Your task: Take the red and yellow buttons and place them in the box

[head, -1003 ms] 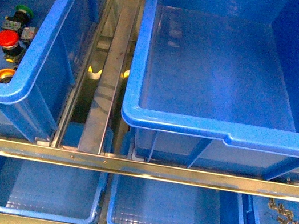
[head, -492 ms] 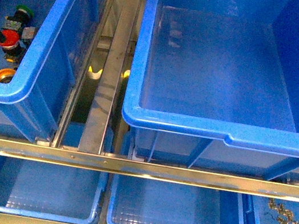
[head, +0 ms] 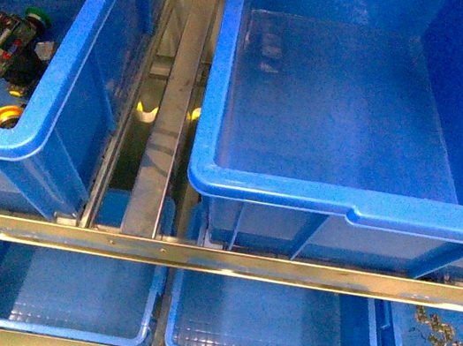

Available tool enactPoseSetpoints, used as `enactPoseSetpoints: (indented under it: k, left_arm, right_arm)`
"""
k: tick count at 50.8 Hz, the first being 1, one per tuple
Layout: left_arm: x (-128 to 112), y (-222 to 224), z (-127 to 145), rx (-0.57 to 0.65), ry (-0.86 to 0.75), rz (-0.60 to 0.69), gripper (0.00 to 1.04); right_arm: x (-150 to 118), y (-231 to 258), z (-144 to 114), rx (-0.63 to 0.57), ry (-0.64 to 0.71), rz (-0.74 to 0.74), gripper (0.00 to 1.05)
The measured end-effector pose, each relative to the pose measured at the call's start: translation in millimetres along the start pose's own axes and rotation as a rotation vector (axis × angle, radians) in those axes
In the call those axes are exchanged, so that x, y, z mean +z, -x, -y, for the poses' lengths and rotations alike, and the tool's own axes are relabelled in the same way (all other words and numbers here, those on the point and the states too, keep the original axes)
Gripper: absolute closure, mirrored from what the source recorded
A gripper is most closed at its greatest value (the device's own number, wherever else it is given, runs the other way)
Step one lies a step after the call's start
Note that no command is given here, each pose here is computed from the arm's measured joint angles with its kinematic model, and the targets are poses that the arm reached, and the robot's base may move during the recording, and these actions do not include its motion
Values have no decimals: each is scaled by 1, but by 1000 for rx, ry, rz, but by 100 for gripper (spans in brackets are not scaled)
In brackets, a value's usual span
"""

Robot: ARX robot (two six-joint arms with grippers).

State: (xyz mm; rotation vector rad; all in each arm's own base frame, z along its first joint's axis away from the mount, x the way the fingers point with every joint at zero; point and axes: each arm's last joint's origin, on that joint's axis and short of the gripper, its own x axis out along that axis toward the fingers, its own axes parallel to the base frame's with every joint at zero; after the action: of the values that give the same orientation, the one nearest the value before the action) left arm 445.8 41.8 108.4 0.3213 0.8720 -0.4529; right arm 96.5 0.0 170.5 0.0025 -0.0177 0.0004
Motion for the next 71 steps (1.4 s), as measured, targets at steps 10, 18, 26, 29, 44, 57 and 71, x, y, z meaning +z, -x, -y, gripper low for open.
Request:
enactPoseSetpoints:
  k: [10,18,26,29,44,57,71]
  left_arm:
    - [-9,-8,-6,-1,19,-20,8]
    - [-5,-7,-10,10,20,-6,8]
    - [-1,-7,-9,9,26,6,8]
    - [0,-8,-8,4,28,9,8]
    - [0,-12,-4,-13,45,9,12]
    - [-5,-15,-3,-11,79,11,51]
    - [-10,-8,-9,2,181,59,70]
  right_arm:
    - [0,0,0,0,0,0,6]
    - [0,0,0,0,0,0,6]
    - [0,0,0,0,0,0,6]
    - [0,0,0,0,0,0,6]
    - [0,0,0,0,0,0,6]
    - [0,0,0,0,0,0,6]
    - [0,0,0,0,0,0,6]
